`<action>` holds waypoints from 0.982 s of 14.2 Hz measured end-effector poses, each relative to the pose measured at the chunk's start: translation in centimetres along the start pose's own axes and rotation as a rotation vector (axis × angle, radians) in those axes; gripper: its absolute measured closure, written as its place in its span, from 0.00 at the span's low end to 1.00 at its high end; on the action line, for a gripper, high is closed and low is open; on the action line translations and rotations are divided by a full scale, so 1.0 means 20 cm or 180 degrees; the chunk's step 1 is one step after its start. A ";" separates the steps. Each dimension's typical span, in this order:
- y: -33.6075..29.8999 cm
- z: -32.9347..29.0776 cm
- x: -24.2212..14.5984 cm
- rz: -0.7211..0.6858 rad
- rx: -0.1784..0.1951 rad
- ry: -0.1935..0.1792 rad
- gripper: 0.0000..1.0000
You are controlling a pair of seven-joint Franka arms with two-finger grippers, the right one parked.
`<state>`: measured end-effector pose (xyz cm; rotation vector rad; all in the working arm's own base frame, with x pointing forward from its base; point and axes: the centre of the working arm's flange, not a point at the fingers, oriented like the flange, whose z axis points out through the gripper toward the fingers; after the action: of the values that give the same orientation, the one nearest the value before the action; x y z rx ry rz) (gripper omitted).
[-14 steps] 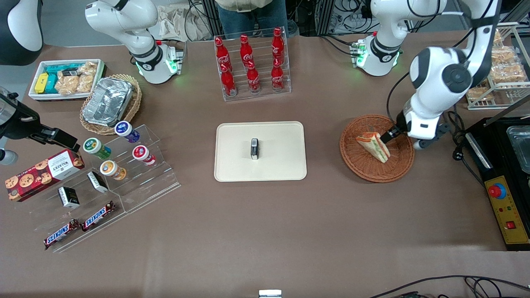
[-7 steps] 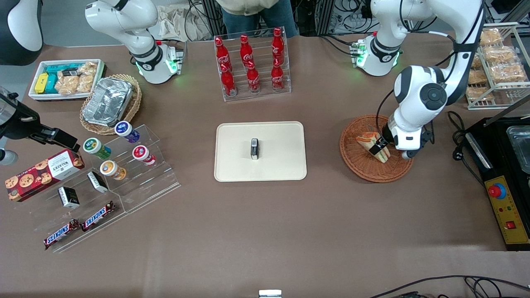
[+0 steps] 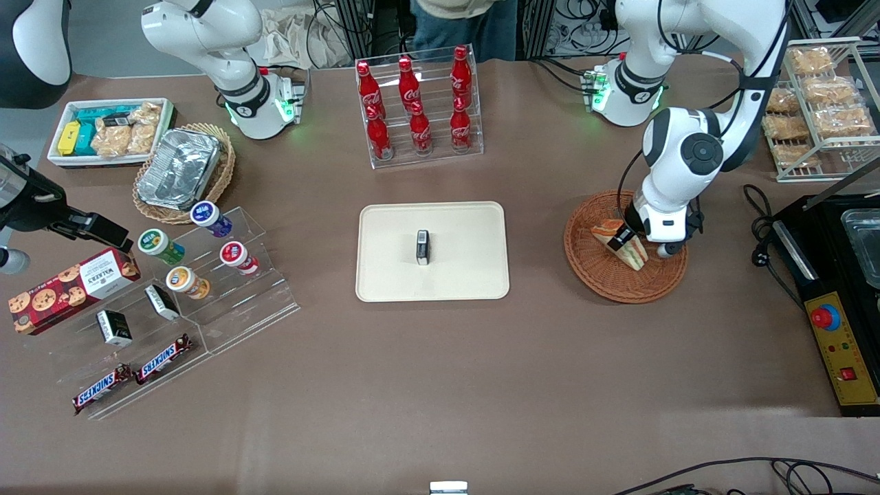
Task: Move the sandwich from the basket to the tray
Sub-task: 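Lift the sandwich out of the basket with the left gripper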
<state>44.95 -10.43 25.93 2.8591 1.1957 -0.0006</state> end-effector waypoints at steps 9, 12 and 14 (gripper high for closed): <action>0.24 -0.80 0.19 0.0493 0.0284 -0.0271 0.81; 0.31 -1.14 0.24 0.0796 0.0231 -0.0262 0.85; 0.31 -1.31 0.28 0.0984 0.0232 -0.0294 0.85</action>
<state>52.90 -9.79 52.33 3.0368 0.7437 -0.1671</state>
